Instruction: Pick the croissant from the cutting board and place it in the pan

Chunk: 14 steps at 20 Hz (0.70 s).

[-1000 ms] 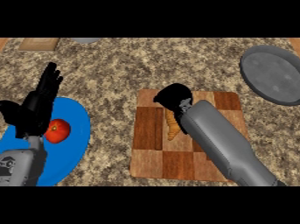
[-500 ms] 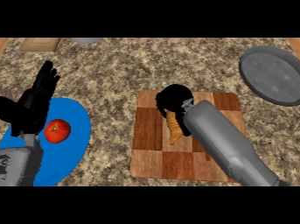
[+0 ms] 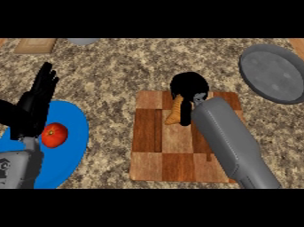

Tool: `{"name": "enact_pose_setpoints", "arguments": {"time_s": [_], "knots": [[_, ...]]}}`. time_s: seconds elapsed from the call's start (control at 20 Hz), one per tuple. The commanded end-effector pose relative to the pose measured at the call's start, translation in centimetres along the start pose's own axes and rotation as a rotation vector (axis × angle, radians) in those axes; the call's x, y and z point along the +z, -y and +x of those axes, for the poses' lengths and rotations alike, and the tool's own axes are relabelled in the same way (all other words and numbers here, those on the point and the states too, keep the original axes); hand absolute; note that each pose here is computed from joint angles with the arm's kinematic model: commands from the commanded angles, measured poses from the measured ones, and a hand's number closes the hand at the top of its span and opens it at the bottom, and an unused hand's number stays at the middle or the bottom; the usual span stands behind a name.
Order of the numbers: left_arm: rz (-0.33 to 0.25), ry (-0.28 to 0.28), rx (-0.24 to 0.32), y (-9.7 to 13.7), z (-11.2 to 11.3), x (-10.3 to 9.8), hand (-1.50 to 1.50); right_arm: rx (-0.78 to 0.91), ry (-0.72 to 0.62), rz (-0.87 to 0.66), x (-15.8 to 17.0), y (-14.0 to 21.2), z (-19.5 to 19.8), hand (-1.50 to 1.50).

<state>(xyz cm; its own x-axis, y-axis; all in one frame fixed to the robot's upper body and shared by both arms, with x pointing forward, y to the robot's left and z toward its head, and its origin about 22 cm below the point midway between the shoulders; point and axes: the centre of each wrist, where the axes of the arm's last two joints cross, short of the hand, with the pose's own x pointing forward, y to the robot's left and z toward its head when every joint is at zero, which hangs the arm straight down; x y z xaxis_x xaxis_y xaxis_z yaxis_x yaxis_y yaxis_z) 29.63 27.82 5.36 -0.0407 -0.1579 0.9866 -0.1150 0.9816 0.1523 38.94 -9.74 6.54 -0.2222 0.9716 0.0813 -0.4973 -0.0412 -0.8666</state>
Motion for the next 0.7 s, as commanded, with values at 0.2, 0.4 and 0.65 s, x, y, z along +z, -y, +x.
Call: {"name": "enact_pose_setpoints", "arguments": {"time_s": [0.2,0.4,0.65], "knots": [[-0.031,0.016,0.009,0.6,0.6,-0.9,0.00,-0.310,-0.538,-0.532,1.4,6.1,-0.2,1.50],[-0.049,0.010,-0.002,2.3,0.3,-0.2,0.00,-0.391,-0.614,-0.732,2.8,10.5,2.5,1.50],[-0.028,0.010,-0.006,-0.1,-1.2,0.4,0.00,-0.422,-0.711,-0.869,2.7,11.8,0.7,1.50]]}}
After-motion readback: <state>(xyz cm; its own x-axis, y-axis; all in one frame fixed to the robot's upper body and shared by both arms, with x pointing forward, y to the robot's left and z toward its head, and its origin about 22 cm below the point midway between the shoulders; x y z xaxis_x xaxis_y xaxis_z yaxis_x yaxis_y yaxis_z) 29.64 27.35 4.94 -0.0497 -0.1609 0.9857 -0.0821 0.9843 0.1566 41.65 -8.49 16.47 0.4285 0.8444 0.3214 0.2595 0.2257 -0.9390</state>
